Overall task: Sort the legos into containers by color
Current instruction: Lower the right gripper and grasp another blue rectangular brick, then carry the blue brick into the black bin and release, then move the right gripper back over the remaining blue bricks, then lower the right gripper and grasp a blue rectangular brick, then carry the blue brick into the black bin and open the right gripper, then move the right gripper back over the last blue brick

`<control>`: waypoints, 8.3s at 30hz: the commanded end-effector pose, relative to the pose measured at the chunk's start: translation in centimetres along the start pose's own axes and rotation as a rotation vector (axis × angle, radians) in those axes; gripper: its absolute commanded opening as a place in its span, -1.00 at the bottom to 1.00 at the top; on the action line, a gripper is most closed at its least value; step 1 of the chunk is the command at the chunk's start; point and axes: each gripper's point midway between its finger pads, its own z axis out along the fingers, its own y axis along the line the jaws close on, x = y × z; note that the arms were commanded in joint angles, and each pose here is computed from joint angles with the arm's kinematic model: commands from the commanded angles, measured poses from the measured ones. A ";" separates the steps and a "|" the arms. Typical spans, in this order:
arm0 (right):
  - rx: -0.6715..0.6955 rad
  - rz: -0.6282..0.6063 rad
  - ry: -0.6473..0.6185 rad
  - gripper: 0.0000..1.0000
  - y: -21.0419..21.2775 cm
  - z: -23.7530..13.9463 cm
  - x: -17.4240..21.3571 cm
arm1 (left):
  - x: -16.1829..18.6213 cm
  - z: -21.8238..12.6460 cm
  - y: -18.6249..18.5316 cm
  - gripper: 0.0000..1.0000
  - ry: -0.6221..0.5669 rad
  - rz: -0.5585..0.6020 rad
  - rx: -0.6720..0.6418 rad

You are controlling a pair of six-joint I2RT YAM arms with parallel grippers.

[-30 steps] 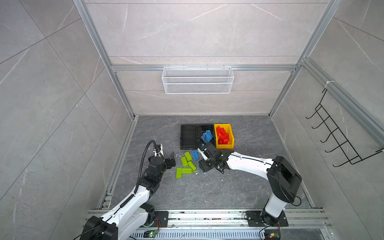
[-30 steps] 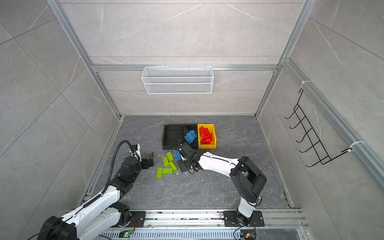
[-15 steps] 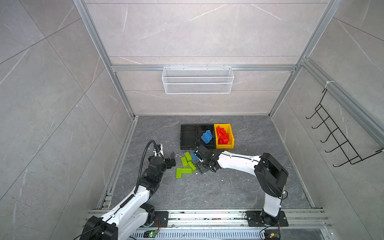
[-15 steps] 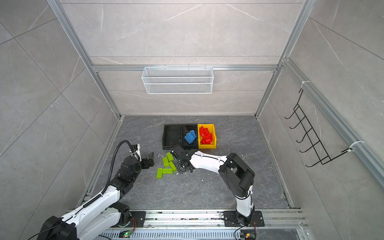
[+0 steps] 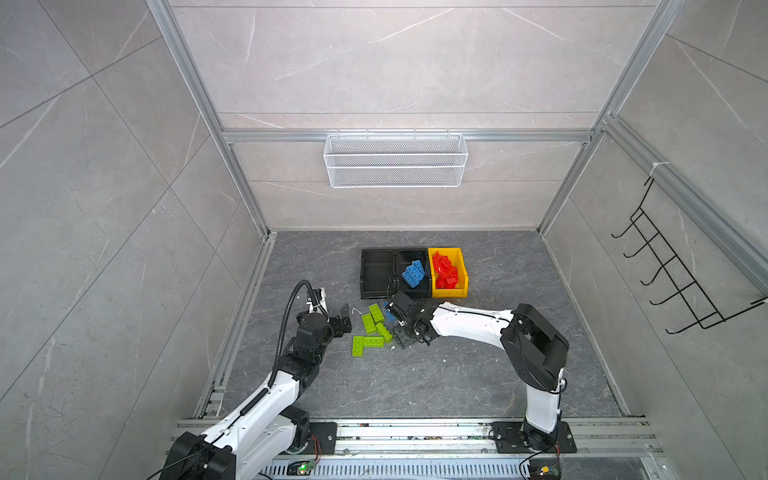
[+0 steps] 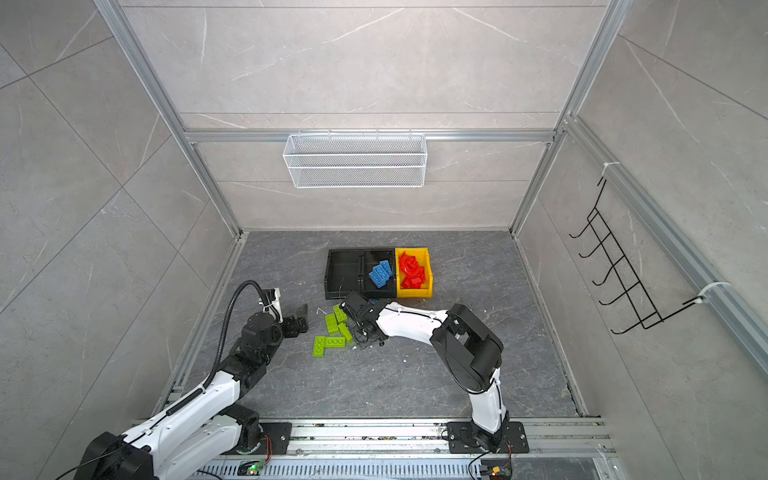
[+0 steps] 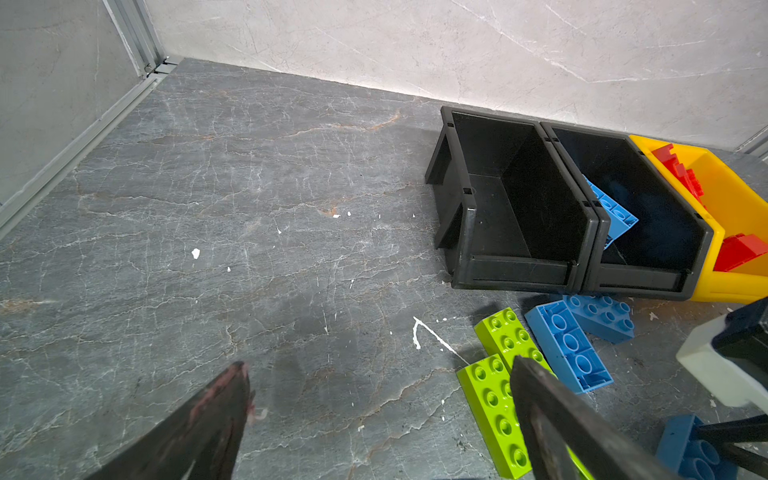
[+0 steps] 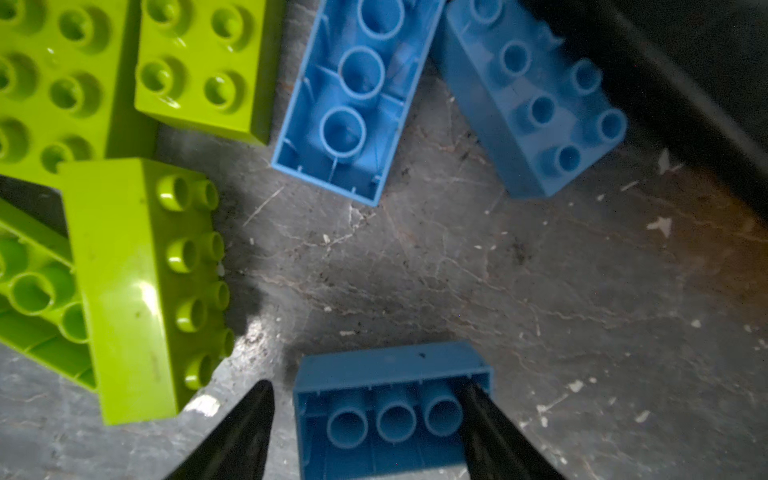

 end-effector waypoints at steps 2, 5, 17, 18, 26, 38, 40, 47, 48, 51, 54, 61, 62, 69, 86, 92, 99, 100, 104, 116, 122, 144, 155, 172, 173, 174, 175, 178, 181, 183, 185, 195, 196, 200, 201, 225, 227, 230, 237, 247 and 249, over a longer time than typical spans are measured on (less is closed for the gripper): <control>0.038 -0.011 0.028 0.32 -0.4 0.3 0.4 | -1.4 -0.2 -0.3 0.99 -0.052 -0.006 0.014; 0.050 -0.010 0.020 0.24 -0.7 0.0 0.3 | -1.5 -0.2 -0.3 0.99 -0.053 -0.007 0.012; 0.053 0.007 -0.097 0.14 -1.0 -3.5 -2.6 | -1.4 -0.2 -0.3 0.99 -0.052 -0.007 0.011; 0.055 0.007 -0.112 0.14 -1.1 -3.8 -3.1 | -1.5 -0.2 -0.3 0.99 -0.054 -0.007 0.011; 0.083 0.010 -0.209 0.15 -3.4 -5.4 -8.2 | -1.5 -0.3 -0.2 0.99 -0.055 -0.010 0.010; 0.065 0.114 -0.310 0.14 -10.0 -4.8 -14.3 | -1.5 -0.2 -0.3 0.99 -0.052 -0.009 0.012; 0.065 0.134 -0.314 0.15 -11.0 -4.3 -14.8 | -1.4 -0.3 -0.2 0.99 -0.053 -0.008 0.009; 0.052 0.186 -0.323 0.15 -13.4 -2.3 -16.4 | -1.5 -0.2 -0.1 0.99 -0.056 -0.008 0.003; 0.049 0.194 -0.326 0.15 -13.7 -2.1 -16.7 | -1.5 -0.2 -0.1 0.99 -0.055 -0.008 0.003; 0.038 0.206 -0.326 0.15 -14.1 -1.5 -17.4 | -1.4 -0.1 -0.1 0.99 -0.054 -0.005 0.003; 0.030 0.220 -0.331 0.16 -14.6 -0.8 -18.0 | -1.3 -0.1 -0.1 0.99 -0.052 -0.003 0.002; 0.017 0.235 -0.322 0.20 -15.1 0.2 -18.9 | -1.2 0.0 -0.1 0.99 -0.051 -0.002 0.000; 0.011 0.234 -0.319 0.22 -15.1 0.2 -19.1 | -1.1 0.0 -0.1 0.99 -0.048 -0.002 0.000; -0.018 0.231 -0.298 0.48 -14.6 -1.3 -19.2 | -1.0 0.2 -0.1 0.99 -0.045 -0.005 -0.001; -0.257 0.213 -0.323 0.39 -7.3 -5.4 -11.2 | -1.2 0.0 -0.4 0.99 -0.054 -0.010 0.019; -0.283 0.210 -0.308 0.39 -5.4 -3.8 -8.5 | -0.9 0.4 -0.8 0.99 -0.040 -0.006 0.034; -0.290 0.204 -0.278 0.36 -4.9 -1.5 -7.8 | -0.9 0.3 -0.8 0.99 -0.047 -0.003 0.038; -0.290 0.201 -0.273 0.36 -4.9 -1.2 -7.8 | -1.0 0.3 -0.8 0.99 -0.048 -0.002 0.038; -0.295 0.190 -0.279 0.37 -4.7 -0.8 -8.2 | -1.0 0.2 -0.8 0.99 -0.048 0.000 0.038; -0.297 0.163 -0.276 0.39 -4.5 0.8 -9.7 | -1.1 0.1 -0.7 0.99 -0.049 -0.003 0.037; -0.311 0.158 -0.270 0.39 -4.1 1.9 -10.0 | -1.2 0.1 -0.7 0.99 -0.051 -0.003 0.038; -0.416 0.123 -0.225 0.30 -2.7 -4.6 -3.8 | -0.3 1.3 -2.1 0.99 0.010 -0.013 0.095; -0.209 0.072 -0.151 0.36 -5.6 -2.1 -3.9 | -0.6 0.9 -1.8 0.99 -0.003 -0.006 0.080; -0.118 -0.092 -0.048 0.28 -4.7 3.1 -4.5 | -0.5 1.0 -1.5 0.99 -0.001 -0.004 0.063; -0.115 -0.093 -0.043 0.27 -4.8 3.3 -4.4 | -0.4 1.0 -1.4 0.99 -0.002 -0.002 0.058; -0.114 -0.094 -0.040 0.25 -4.7 3.5 -4.3 | -0.5 1.0 -1.2 0.99 -0.006 -0.002 0.052; -0.113 -0.094 -0.038 0.22 -4.7 3.6 -4.2 | -0.5 0.9 -1.1 0.99 -0.008 -0.002 0.047; -0.116 -0.086 -0.047 0.07 -4.6 3.5 -4.3 | -0.5 0.8 -1.2 0.99 -0.010 -0.005 0.051; -0.123 -0.075 -0.071 -0.07 -4.6 3.0 -4.6 | -0.6 0.8 -1.3 0.99 -0.011 -0.008 0.058; -0.130 -0.071 -0.085 -0.19 -4.5 2.4 -4.9 | -0.6 0.8 -1.3 0.99 -0.010 -0.007 0.056; -0.139 -0.062 -0.101 -0.28 -4.5 1.8 -5.1 | -0.7 0.7 -1.3 0.99 -0.013 -0.009 0.056; -0.237 0.056 -0.254 -0.52 -5.1 -4.5 -7.2 | -0.8 0.7 -1.6 0.99 -0.017 -0.024 0.073; -0.245 0.069 -0.269 -0.52 -5.5 -5.1 -7.7 | -0.7 0.7 -1.6 0.99 -0.015 -0.024 0.076; -0.251 0.100 -0.304 -0.53 -7.0 -6.6 -10.2 | -0.6 0.8 -1.5 0.99 -0.010 -0.021 0.072; -0.248 0.107 -0.310 -0.53 -7.3 -6.6 -10.8 | -0.6 0.8 -1.6 0.99 -0.010 -0.023 0.073; -0.203 0.258 -0.296 -0.40 -13.9 2.4 -18.4 | -0.3 1.2 -1.4 0.99 0.005 -0.012 0.057; -0.202 0.262 -0.289 -0.26 -14.1 2.6 -18.5 | -0.2 1.2 -1.4 0.99 0.007 -0.011 0.056; -0.200 0.258 -0.287 -0.09 -14.2 2.5 -18.9 | -0.2 1.3 -1.3 0.99 0.009 -0.010 0.054; -0.204 0.249 -0.293 0.15 -14.2 0.4 -18.8 | -0.1 1.2 -1.3 0.99 0.010 -0.010 0.054; -0.237 0.286 -0.407 0.19 -10.6 -5.9 -14.0 | -0.5 1.0 -1.3 0.99 -0.003 -0.015 0.054; -0.241 0.281 -0.402 0.19 -9.3 -6.1 -12.7 | -0.4 0.9 -1.3 0.99 -0.002 -0.017 0.056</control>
